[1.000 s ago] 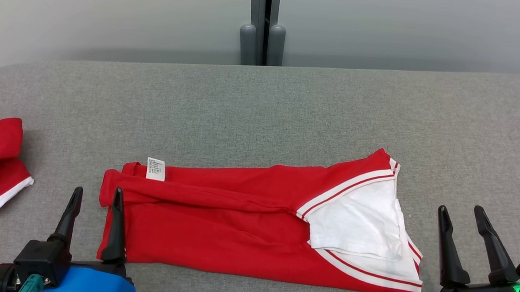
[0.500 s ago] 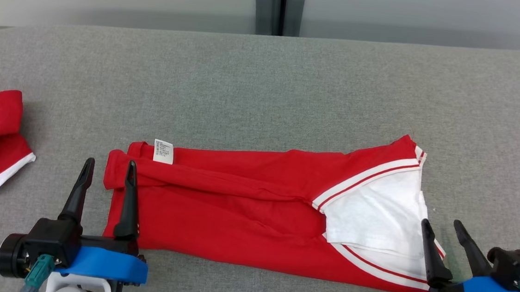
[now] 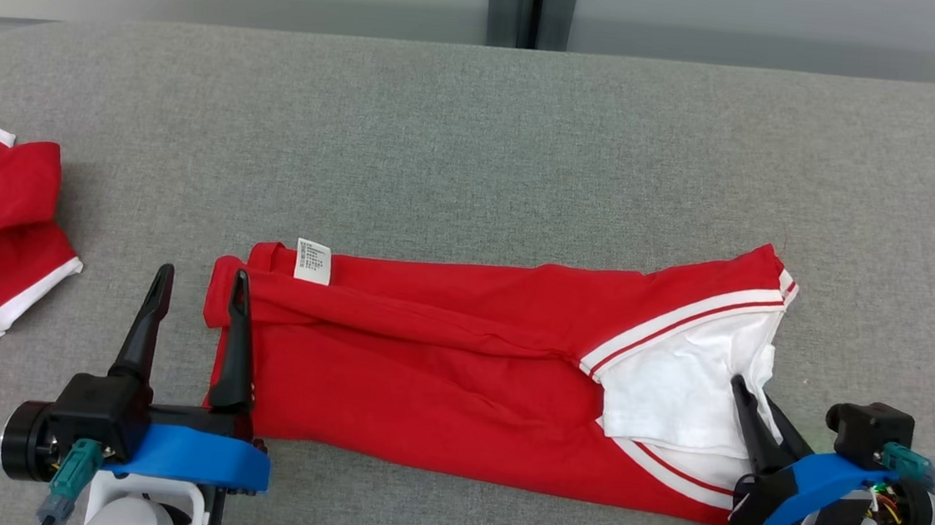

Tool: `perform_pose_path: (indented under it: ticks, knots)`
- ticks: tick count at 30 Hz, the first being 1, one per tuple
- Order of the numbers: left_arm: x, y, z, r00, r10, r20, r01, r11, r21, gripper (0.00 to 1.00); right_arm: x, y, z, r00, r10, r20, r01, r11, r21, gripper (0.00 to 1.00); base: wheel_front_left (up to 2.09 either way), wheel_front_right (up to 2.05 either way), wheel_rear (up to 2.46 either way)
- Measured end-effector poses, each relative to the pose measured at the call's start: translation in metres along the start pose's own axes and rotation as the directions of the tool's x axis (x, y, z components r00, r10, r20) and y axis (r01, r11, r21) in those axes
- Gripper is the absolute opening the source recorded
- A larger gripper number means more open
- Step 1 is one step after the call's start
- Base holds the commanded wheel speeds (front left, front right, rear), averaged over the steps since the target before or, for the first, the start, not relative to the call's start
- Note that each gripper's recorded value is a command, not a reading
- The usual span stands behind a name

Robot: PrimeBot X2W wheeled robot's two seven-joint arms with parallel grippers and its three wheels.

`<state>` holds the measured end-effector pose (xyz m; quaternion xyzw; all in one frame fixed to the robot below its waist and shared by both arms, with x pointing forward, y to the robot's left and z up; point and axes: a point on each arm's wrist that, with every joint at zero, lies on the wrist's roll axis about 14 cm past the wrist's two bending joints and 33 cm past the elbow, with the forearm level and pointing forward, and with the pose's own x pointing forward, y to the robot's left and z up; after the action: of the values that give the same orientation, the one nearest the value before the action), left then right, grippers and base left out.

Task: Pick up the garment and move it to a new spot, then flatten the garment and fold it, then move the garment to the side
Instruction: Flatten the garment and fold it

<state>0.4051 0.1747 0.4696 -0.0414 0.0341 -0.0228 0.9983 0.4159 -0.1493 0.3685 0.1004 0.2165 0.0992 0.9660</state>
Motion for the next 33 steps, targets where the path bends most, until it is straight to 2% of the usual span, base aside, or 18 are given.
perform_pose_path:
  ticks: [6, 8, 9, 15, 18, 21, 24, 28, 33]
  knots:
    - [-0.005, -0.004, 0.001, 1.000, -0.009, 0.004, 0.009, 1.000, -0.005, 1.00, -0.017, -0.025, 0.025, 0.994, -0.046, 0.097, 0.047, 0.999, -0.011, 0.00, 0.00, 0.00, 0.00]
    - [-0.005, -0.005, 0.001, 1.000, -0.009, 0.004, 0.009, 1.000, -0.005, 1.00, -0.022, -0.034, 0.026, 0.993, -0.067, 0.100, 0.069, 0.998, -0.012, 0.00, 0.00, 0.00, 0.00]
    - [-0.006, -0.007, 0.002, 1.000, -0.017, 0.008, 0.017, 1.000, -0.007, 1.00, -0.033, -0.053, 0.028, 0.988, -0.111, 0.105, 0.113, 0.993, -0.020, 0.00, 0.00, 0.00, 0.00]
    - [-0.007, -0.015, 0.008, 0.999, -0.035, 0.028, 0.036, 0.999, -0.011, 1.00, -0.061, -0.105, 0.035, 0.968, -0.231, 0.096, 0.236, 0.971, -0.044, 0.00, 0.00, 0.00, 0.00]
    - [-0.008, -0.017, 0.009, 0.999, -0.044, 0.030, 0.045, 0.999, -0.010, 1.00, -0.063, -0.109, 0.045, 0.966, -0.232, 0.110, 0.239, 0.969, -0.058, 0.00, 0.00, 0.00, 0.00]
    - [-0.010, -0.019, 0.010, 0.998, -0.048, 0.032, 0.049, 0.999, -0.009, 1.00, -0.054, -0.090, 0.070, 0.973, -0.172, 0.155, 0.188, 0.978, -0.094, 0.00, 0.00, 0.00, 0.00]
    - [-0.011, -0.019, 0.010, 0.998, -0.050, 0.033, 0.051, 0.999, -0.010, 1.00, -0.044, -0.056, 0.096, 0.979, -0.077, 0.190, 0.107, 0.982, -0.153, 0.00, 0.00, 0.00, 0.00]
    - [-0.013, -0.019, 0.011, 0.998, -0.051, 0.035, 0.052, 0.999, -0.010, 1.00, -0.032, 0.012, 0.119, 0.976, 0.092, 0.196, -0.048, 0.975, -0.215, 0.00, 0.00, 0.00, 0.00]
    - [-0.014, -0.016, 0.010, 0.999, -0.040, 0.034, 0.041, 0.999, -0.014, 1.00, -0.022, 0.105, 0.120, 0.938, 0.305, 0.166, -0.273, 0.943, -0.192, 0.00, 0.00, 0.00, 0.00]
